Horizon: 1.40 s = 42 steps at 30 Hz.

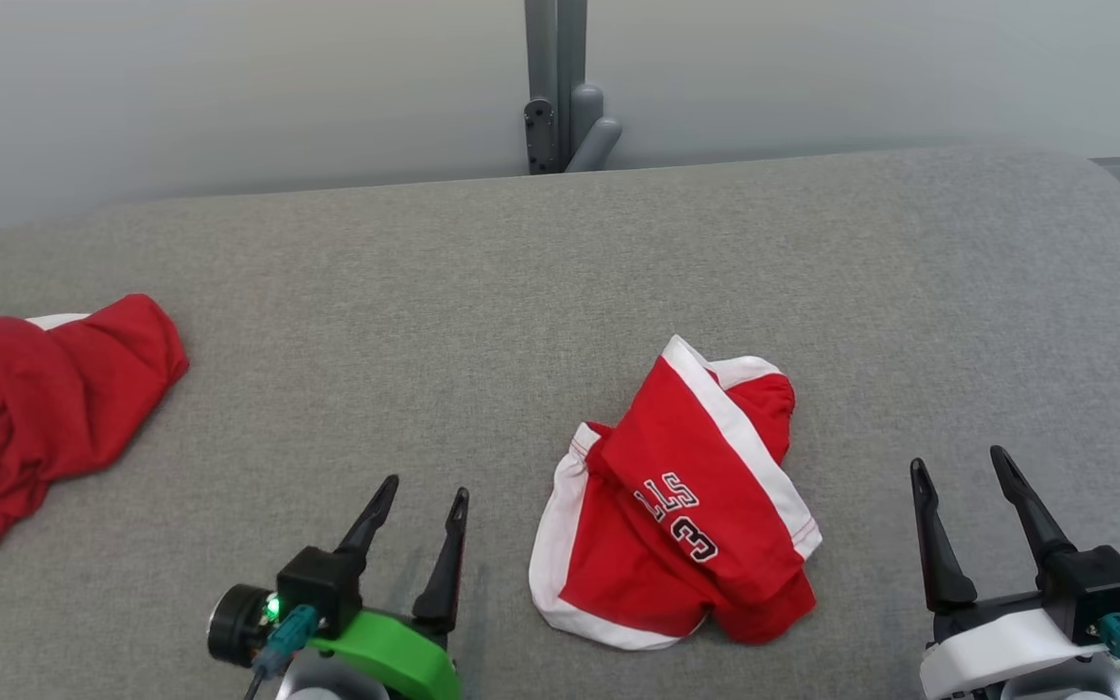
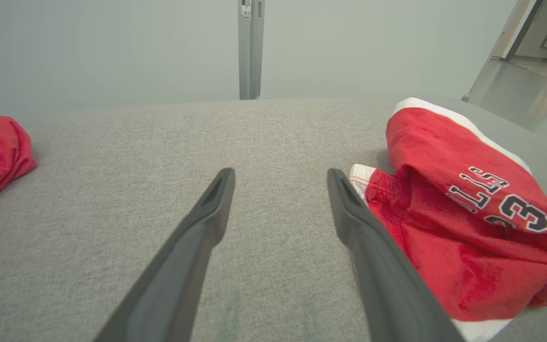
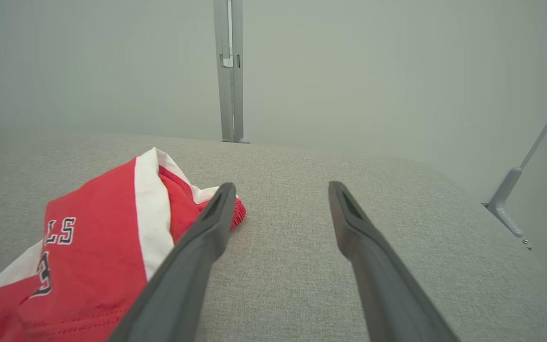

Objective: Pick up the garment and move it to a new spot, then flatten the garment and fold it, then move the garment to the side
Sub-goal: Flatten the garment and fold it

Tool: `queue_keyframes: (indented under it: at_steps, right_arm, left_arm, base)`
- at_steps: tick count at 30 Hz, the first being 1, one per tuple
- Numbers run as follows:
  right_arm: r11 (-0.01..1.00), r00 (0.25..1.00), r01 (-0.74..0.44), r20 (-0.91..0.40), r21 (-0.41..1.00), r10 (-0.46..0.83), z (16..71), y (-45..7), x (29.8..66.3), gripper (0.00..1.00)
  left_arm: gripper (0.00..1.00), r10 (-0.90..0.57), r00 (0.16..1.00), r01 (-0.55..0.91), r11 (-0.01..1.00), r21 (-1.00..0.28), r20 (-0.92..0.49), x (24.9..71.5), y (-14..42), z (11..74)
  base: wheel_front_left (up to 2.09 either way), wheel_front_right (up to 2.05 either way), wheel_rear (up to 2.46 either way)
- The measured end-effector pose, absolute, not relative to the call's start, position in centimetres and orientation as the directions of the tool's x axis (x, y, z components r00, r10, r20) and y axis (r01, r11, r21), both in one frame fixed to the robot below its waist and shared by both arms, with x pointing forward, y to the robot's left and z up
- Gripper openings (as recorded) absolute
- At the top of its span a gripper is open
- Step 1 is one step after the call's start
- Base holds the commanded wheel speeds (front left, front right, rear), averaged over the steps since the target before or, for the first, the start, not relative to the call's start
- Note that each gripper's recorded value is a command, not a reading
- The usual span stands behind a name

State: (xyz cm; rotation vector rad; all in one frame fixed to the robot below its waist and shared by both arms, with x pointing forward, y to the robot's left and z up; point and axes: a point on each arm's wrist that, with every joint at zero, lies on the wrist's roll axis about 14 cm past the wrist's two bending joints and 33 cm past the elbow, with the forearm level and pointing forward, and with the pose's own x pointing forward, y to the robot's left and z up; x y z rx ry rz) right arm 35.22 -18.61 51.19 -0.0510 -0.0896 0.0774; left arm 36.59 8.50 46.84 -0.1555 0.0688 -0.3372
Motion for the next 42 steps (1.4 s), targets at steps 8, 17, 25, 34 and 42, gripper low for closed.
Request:
queue_keyframes:
  at_steps: [8,17,25,34,42]
  right_arm:
    - [0.999,0.997,-0.005,0.077,-0.048,0.008,50.9,-20.7,34.0,1.0]
    - [0.997,0.996,0.068,0.062,-0.036,-0.066,50.5,-22.7,33.3,1.0]
    - [0.991,0.991,0.13,0.034,-0.015,-0.13,49.7,-24.2,32.8,1.0]
    - [0.985,0.985,0.174,0.013,0.003,-0.174,49.1,-25.4,32.4,1.0]
    - [0.983,0.983,0.18,0.021,0.018,-0.181,49.3,-25.5,32.2,1.0]
  left_arm:
    - [1.0,-0.558,0.829,0.541,0.821,-0.183,-0.048,37.6,0.6,47.1]
    - [1.0,-0.795,0.602,0.776,0.603,-0.183,-0.07,34.4,-8.5,47.6]
    - [1.0,-0.852,0.479,0.842,0.514,-0.163,-0.212,31.5,-11.5,44.4]
    - [1.0,-0.814,0.459,0.852,0.517,-0.082,-0.356,31.3,-10.9,40.2]
    - [0.49,-0.805,0.477,0.836,0.539,-0.1,-0.351,31.5,-10.4,40.1]
  base:
    - [0.0,0.0,0.0]
    - [0.0,0.0,0.0]
    - [0.0,0.0,0.0]
    - [0.0,0.0,0.0]
    - [0.0,0.0,0.0]
